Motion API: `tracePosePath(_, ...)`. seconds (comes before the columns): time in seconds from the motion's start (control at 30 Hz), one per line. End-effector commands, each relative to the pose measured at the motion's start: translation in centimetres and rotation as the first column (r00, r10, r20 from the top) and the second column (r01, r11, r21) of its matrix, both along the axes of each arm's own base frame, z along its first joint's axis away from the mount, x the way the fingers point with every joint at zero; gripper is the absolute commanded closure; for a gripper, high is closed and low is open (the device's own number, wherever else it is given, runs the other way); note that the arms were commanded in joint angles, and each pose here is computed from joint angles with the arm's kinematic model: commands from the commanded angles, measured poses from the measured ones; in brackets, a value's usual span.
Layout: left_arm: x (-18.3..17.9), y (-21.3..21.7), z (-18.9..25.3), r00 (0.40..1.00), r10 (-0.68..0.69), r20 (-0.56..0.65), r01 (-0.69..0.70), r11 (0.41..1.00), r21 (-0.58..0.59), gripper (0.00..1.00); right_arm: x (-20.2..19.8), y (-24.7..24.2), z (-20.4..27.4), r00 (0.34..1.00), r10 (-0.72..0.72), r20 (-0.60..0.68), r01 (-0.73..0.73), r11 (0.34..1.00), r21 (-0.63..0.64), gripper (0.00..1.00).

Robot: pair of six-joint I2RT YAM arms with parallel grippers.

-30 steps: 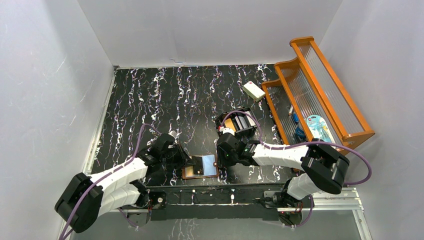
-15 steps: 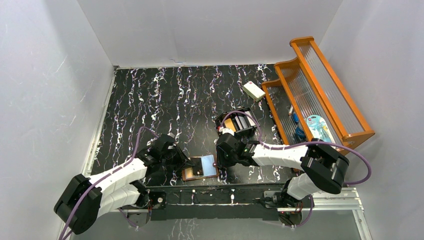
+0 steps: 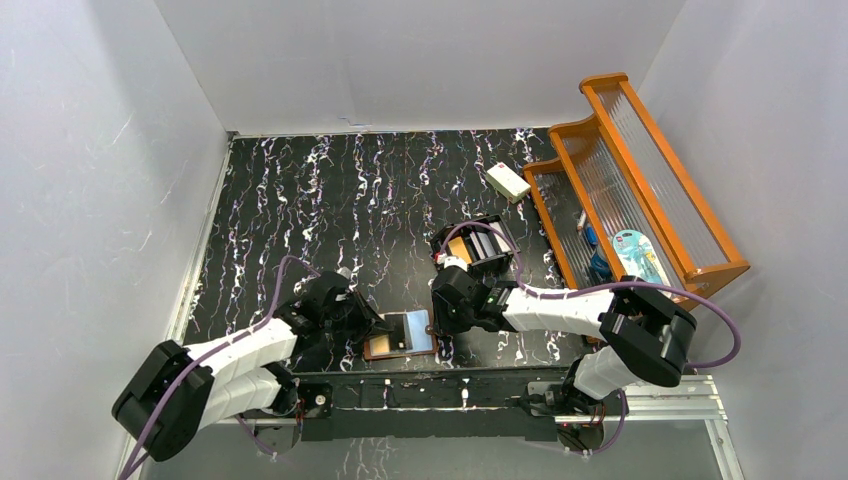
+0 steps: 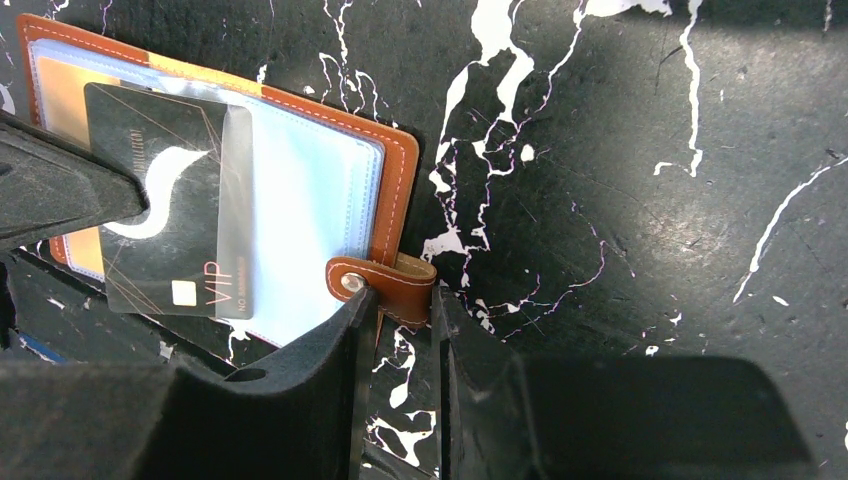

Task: Put the credit cards into the card holder
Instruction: Insert the credit card into the card holder.

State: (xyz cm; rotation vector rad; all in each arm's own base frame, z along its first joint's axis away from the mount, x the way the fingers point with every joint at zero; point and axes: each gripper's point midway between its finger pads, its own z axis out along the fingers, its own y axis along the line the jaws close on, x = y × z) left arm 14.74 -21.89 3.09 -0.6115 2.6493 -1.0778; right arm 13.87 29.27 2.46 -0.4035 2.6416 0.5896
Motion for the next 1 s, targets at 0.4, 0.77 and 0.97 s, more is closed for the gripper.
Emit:
tracePosePath(0.4,-0.3,-0.7,-0.4,0.995,-0.096,0.017,0.096,0.995,0.003,0.99,0.8,1.4,1.3,0.999,0.008,0.037,-0.009,1.0,0.027,0.66)
tracePosePath(0.77,1.0,0.8,0.0,0.996,-0.077,0.037,0.07,0.986,0.153,0.63,0.1,2.0,1.8,0.999,-0.041,-0.007,0.041,0.992,0.123,0.68)
tracePosePath(0.97,1.8,2.0,1.5,0.995,-0.076,0.072,0.057,0.969,0.242,0.49,-0.1,2.3,1.9,0.998,-0.059,-0.021,0.062,0.985,0.161,0.7)
